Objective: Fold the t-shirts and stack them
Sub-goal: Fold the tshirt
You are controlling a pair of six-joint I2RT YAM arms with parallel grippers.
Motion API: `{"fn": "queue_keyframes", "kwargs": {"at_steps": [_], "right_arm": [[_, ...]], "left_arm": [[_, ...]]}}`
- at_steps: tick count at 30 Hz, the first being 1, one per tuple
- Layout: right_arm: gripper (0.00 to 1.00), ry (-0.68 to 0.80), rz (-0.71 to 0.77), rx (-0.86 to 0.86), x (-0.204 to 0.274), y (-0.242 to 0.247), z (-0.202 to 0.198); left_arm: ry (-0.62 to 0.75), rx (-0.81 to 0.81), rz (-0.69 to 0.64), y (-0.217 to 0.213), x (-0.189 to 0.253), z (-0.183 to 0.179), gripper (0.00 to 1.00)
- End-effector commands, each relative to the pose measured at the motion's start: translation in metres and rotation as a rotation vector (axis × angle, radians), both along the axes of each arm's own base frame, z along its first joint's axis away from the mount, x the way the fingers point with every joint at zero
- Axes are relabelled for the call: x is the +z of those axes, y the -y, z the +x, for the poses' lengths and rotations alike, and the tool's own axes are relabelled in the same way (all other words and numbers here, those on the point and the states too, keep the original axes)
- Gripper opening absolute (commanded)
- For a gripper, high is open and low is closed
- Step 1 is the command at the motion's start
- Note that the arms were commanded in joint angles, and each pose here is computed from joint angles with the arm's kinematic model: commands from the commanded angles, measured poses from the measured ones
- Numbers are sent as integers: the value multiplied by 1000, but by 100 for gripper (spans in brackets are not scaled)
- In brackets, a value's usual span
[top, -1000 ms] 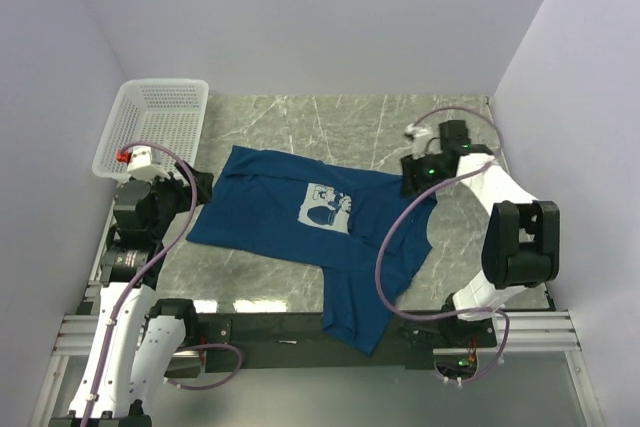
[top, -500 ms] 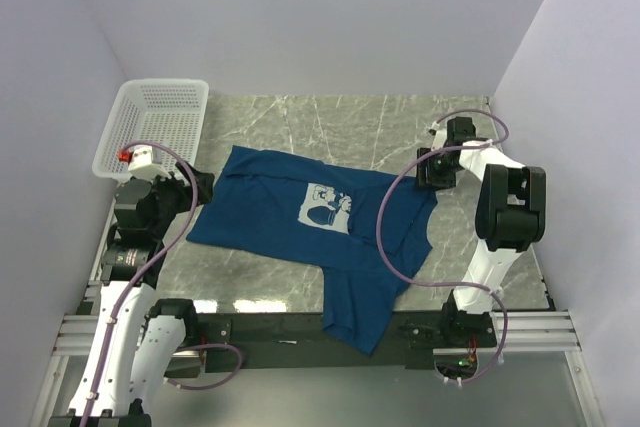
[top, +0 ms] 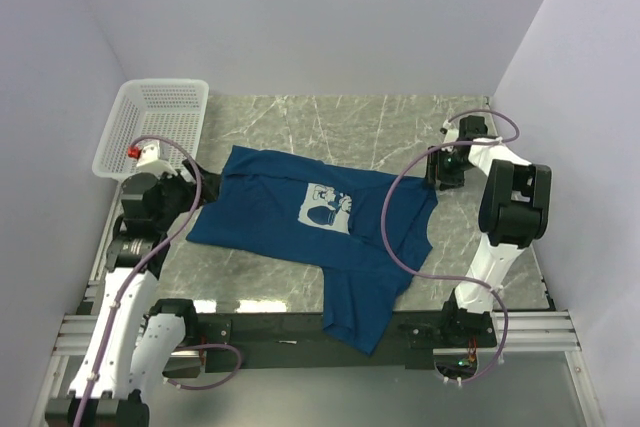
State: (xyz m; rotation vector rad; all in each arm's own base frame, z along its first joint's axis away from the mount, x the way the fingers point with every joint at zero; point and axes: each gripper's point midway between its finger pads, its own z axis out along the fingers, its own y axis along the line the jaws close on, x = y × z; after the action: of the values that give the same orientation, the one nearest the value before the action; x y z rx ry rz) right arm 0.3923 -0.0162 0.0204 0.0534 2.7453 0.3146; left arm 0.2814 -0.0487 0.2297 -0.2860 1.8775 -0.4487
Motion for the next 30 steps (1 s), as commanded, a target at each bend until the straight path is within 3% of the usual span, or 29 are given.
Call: {"fn": "queue_keyframes", "kwargs": {"at_steps": [1,5,7,8,16,30], "right_arm": [[60,-24,56,39,-8,-10,1],[54,-29,95,49,-8,-15,0],[50,-28,99,48,-9,-15,0],[49,-26,104,50,-8,-15,1],[41,-31,132,65,-9,-18,1],[33,-35,160,69,-10,-19,5]], "left_arm": [[-111,-9,-157,16,-27,11,82],[-320,11,-356,35,-85,34,63],[-346,75,-407,32,-92,54,58],[-403,137,-397,24,-113,64,58],[-448,279,-351,4,-143,138,54],[-525,353,-290,-8,-182,177,47]]}}
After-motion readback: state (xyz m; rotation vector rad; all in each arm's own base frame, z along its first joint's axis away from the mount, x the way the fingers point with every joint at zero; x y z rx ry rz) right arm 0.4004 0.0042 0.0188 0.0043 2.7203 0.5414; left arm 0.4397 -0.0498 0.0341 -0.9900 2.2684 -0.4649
